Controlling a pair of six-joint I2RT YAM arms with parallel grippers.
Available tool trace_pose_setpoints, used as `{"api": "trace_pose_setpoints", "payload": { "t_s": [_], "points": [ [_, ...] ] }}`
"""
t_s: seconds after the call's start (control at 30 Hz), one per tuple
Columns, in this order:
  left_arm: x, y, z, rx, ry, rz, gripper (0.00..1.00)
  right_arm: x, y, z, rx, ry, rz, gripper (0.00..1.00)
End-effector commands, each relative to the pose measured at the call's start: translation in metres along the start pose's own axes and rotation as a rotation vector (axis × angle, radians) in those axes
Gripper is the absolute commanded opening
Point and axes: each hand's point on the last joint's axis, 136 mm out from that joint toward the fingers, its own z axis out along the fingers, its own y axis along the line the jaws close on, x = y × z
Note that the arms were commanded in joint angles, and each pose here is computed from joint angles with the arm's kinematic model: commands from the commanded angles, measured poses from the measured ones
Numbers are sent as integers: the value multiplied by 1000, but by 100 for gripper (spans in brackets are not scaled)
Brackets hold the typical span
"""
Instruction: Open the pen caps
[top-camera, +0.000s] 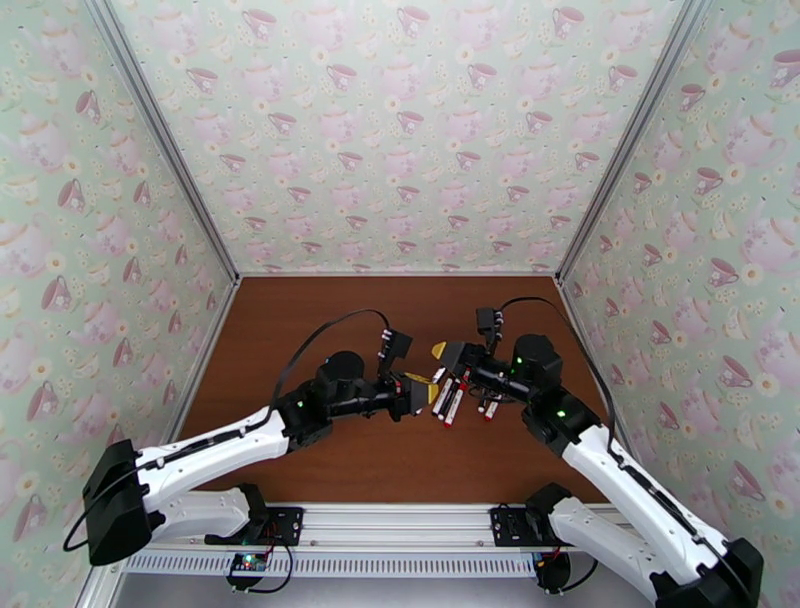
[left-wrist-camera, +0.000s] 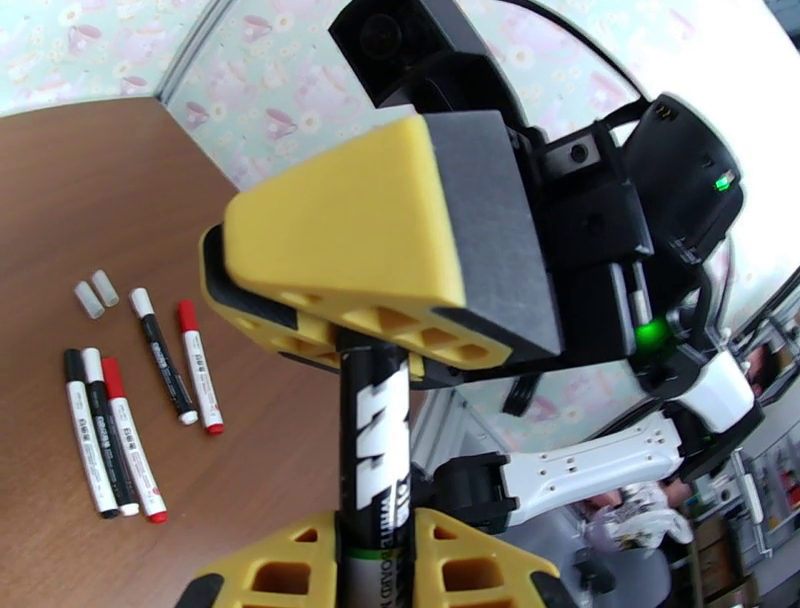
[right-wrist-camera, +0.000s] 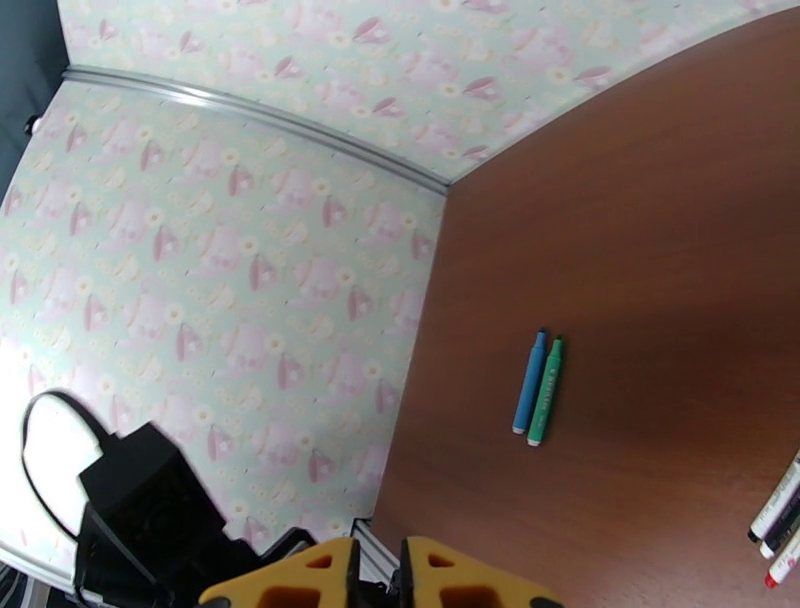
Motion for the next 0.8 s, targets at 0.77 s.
{"api": "trace_pose_setpoints", "payload": {
  "t_s": [0.77],
  "points": [
    [43, -2, -18, 95, 162, -12, 0, -62, 19, -12, 13, -171, -98, 0]
  ]
}}
